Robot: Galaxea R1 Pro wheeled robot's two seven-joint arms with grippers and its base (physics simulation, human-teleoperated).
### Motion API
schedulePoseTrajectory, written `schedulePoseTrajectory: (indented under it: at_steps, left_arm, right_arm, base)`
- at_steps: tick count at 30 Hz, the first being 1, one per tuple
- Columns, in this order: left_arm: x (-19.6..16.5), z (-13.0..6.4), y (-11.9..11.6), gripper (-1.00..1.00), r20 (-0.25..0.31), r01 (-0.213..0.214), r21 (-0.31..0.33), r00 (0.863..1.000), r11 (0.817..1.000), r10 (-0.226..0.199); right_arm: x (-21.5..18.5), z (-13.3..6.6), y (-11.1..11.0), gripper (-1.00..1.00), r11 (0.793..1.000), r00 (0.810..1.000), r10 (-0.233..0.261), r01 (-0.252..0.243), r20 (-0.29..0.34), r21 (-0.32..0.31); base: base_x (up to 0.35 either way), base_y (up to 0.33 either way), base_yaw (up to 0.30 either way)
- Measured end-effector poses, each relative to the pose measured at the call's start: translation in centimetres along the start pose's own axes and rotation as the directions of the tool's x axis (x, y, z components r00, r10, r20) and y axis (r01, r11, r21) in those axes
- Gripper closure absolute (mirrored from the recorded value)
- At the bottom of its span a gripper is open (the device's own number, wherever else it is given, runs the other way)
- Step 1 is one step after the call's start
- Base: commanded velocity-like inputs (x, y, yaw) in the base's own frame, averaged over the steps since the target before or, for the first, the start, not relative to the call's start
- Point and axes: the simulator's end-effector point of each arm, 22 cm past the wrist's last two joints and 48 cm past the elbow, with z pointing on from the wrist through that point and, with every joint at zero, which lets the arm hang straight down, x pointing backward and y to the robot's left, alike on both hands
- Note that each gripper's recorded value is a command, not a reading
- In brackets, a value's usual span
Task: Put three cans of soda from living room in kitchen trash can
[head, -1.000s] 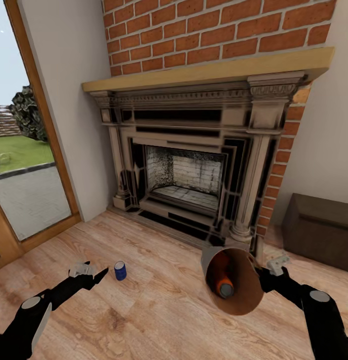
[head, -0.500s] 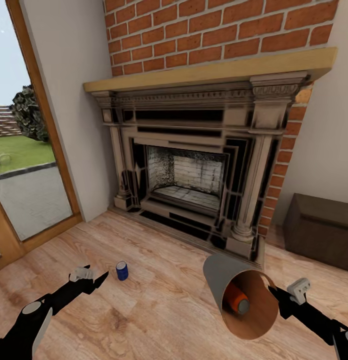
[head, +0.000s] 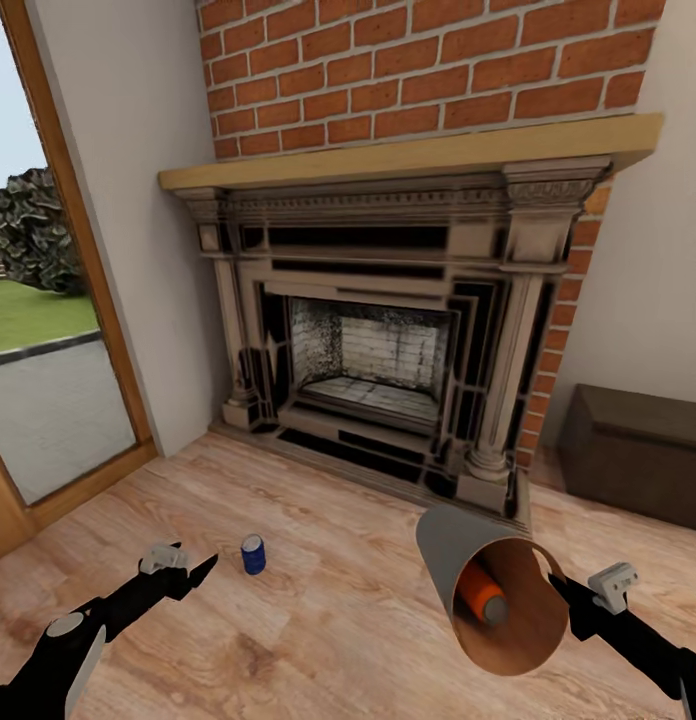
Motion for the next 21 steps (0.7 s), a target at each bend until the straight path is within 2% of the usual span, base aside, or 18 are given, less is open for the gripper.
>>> schedulePoseTrajectory:
  at_steps: [5,12,13,16,18,21]
  left_arm:
    - [0.1,-0.1,-0.1,-1.00,-0.002,0.005,0.001,1.000,1.000,-0.005]
    - [0.1,-0.1,0.0,-1.00,-0.002,0.006,0.000,1.000,1.000,-0.006]
    - [0.2,-0.1,0.0,-1.00,-0.003,0.007,0.000,1.000,1.000,-0.007]
    - [0.4,0.0,0.0,-1.00,-0.007,0.008,0.000,1.000,1.000,-0.008]
    - [0.6,0.0,0.0,-1.00,-0.010,0.009,0.000,1.000,1.000,-0.009]
    - [0.8,0.1,0.0,-1.00,-0.013,0.012,0.000,1.000,1.000,-0.012]
  right_arm:
    - [-0.2,-0.1,0.0,1.00,1.000,1.000,0.002,-0.002,0.006,0.003]
    - [-0.1,0.0,0.1,1.00,1.000,1.000,0.012,-0.012,-0.002,0.001]
    - [0.3,-0.1,0.1,1.00,0.999,0.999,0.035,-0.035,-0.019,-0.004]
    - [1.3,-0.1,0.6,1.00,0.998,0.996,0.055,-0.057,-0.063,-0.026]
    - [1.3,-0.1,0.7,1.00,0.996,0.995,0.078,-0.080,-0.058,-0.029]
    - [1.5,-0.1,0.8,1.00,0.996,0.994,0.086,-0.088,-0.066,-0.033]
  base:
    - [0.126,0.312,-0.170]
    - [0.142,0.272,-0.034]
    - [0.144,0.203,-0.010]
    - [0.149,0.161,-0.047]
    - [0.148,0.135,-0.086]
    - [0.044,0.040,-0.119]
